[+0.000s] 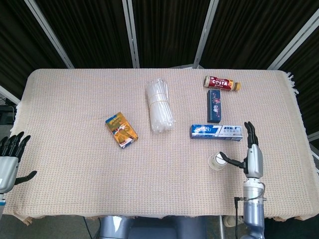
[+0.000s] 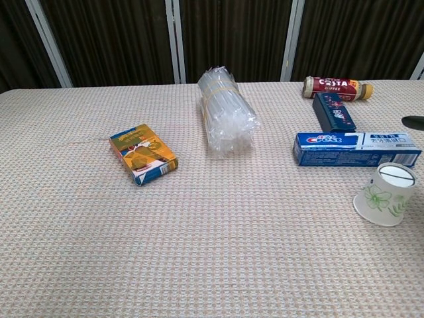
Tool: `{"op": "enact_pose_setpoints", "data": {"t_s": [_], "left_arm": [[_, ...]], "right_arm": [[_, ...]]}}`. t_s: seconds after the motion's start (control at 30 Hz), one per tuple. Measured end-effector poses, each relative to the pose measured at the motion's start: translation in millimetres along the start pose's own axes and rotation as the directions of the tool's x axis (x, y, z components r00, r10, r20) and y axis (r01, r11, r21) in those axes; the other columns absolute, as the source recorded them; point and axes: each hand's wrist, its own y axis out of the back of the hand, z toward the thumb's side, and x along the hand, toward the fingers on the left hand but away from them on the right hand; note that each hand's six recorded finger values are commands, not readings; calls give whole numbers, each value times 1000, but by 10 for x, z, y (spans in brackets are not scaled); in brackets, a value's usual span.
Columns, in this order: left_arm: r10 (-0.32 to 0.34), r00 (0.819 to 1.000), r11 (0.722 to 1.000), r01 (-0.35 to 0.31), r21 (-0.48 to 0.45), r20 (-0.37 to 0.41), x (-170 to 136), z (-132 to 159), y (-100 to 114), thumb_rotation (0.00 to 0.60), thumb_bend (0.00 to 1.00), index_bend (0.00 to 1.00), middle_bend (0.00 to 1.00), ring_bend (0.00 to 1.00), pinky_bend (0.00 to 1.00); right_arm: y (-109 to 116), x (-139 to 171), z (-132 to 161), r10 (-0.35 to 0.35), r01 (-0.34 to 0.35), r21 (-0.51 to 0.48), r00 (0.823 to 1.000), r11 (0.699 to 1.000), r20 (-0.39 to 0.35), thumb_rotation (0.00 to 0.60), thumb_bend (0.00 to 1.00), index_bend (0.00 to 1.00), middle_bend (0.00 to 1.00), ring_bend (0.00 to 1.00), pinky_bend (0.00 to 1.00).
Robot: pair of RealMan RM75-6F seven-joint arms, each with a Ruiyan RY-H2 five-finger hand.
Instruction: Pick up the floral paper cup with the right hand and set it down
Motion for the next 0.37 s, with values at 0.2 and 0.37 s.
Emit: {"op": "enact_pose_setpoints", "data": {"t_s": [0.2, 0.37], "left_arm": [[0, 1000, 1000, 0, -1, 1, 1, -2, -1, 600, 14, 0, 0, 0, 0], [1, 1000, 1000, -1, 4, 1, 4, 6, -1, 600, 14, 0, 0, 0, 0]], "right_arm": [[253, -118, -95, 71, -80, 347, 997, 934, 38, 600, 72, 75, 0, 0, 0], [624, -131, -265, 88, -82, 667, 996, 740, 26, 600, 66, 47, 0, 0, 0]]}}
